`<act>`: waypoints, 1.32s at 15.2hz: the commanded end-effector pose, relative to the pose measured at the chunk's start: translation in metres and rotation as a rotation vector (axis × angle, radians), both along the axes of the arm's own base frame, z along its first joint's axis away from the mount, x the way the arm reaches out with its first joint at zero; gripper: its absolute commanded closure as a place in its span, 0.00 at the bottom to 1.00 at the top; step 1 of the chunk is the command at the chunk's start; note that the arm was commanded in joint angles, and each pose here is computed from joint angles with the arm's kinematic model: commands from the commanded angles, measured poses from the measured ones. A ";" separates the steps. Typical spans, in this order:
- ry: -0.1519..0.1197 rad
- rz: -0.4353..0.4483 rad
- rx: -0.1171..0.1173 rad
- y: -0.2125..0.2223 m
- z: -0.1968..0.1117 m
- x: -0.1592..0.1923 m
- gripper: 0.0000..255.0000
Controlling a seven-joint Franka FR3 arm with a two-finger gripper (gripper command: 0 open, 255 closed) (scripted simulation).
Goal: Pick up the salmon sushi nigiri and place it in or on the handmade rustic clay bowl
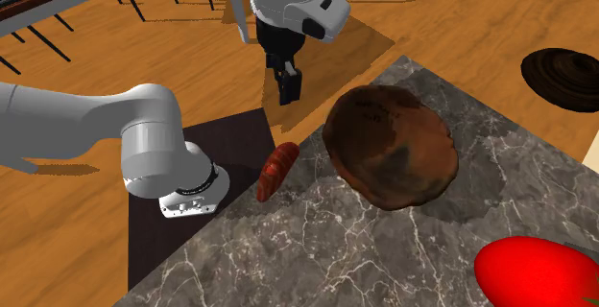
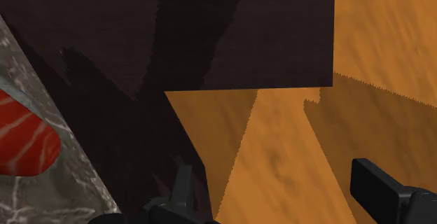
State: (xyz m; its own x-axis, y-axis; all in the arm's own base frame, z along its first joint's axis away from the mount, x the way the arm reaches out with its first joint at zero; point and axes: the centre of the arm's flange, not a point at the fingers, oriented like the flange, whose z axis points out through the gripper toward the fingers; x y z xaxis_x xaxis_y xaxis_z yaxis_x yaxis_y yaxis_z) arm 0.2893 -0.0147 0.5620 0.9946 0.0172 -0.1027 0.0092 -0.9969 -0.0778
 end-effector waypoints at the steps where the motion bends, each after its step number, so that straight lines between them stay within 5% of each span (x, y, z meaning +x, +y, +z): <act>1: 0.000 0.000 0.000 0.000 0.000 0.000 0.00; 15: -0.261 0.736 0.080 -0.181 0.023 -0.079 0.00; 20: -0.261 0.736 0.080 -0.177 -0.003 -0.077 0.00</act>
